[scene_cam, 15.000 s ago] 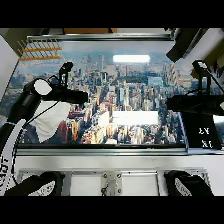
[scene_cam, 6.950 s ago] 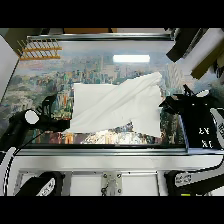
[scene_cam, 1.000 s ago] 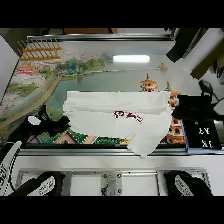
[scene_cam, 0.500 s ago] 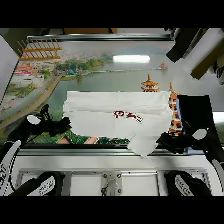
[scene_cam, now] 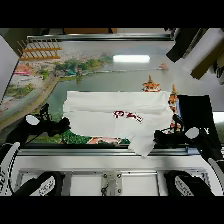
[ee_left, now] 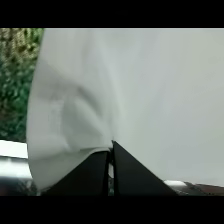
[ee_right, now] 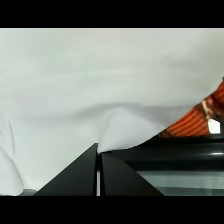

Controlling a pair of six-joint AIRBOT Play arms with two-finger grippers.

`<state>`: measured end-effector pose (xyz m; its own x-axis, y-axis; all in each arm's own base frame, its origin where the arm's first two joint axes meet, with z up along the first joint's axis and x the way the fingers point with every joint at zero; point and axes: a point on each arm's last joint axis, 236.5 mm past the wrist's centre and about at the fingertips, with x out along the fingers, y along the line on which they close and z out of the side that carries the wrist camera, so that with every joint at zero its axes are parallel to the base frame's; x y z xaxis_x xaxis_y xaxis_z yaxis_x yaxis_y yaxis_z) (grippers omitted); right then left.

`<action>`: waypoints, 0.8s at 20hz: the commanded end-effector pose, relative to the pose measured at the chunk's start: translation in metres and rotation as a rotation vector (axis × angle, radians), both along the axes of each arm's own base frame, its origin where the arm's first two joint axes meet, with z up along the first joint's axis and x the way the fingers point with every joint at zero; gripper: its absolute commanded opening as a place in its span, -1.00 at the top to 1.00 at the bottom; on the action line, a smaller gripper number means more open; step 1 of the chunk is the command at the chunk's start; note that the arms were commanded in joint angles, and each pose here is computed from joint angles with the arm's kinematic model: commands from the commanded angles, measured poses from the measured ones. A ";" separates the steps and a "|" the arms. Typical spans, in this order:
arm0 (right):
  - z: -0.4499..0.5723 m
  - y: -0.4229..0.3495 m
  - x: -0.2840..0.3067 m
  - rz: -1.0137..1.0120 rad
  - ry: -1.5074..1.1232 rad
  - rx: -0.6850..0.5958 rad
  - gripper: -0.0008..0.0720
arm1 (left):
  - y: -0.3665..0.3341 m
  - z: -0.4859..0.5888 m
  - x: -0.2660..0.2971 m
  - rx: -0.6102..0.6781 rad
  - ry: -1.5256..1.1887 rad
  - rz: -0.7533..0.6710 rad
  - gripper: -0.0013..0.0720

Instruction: Fold the clothes and pants, and hang the long-sleeved shirts on hangers.

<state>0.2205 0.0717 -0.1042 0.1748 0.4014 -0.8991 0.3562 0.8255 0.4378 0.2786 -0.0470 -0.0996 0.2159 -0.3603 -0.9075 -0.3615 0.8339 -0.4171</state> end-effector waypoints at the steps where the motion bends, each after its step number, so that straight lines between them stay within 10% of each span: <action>1: 0.023 -0.015 -0.014 0.138 0.027 -0.081 0.95 | 0.012 0.015 -0.034 0.092 0.045 -0.135 0.95; 8: 0.072 -0.023 -0.053 0.256 0.114 -0.124 0.95 | 0.005 0.061 -0.096 0.096 0.110 -0.242 0.95; 16: 0.113 -0.036 0.043 0.217 -0.012 -0.158 0.95 | 0.016 0.067 -0.033 0.105 0.092 -0.254 0.95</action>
<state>0.2281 0.0416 -0.0024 0.0719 0.2969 -0.9522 0.1631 0.9383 0.3049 0.2144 -0.0371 -0.0368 0.0227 -0.3052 -0.9520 -0.1865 0.9343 -0.3039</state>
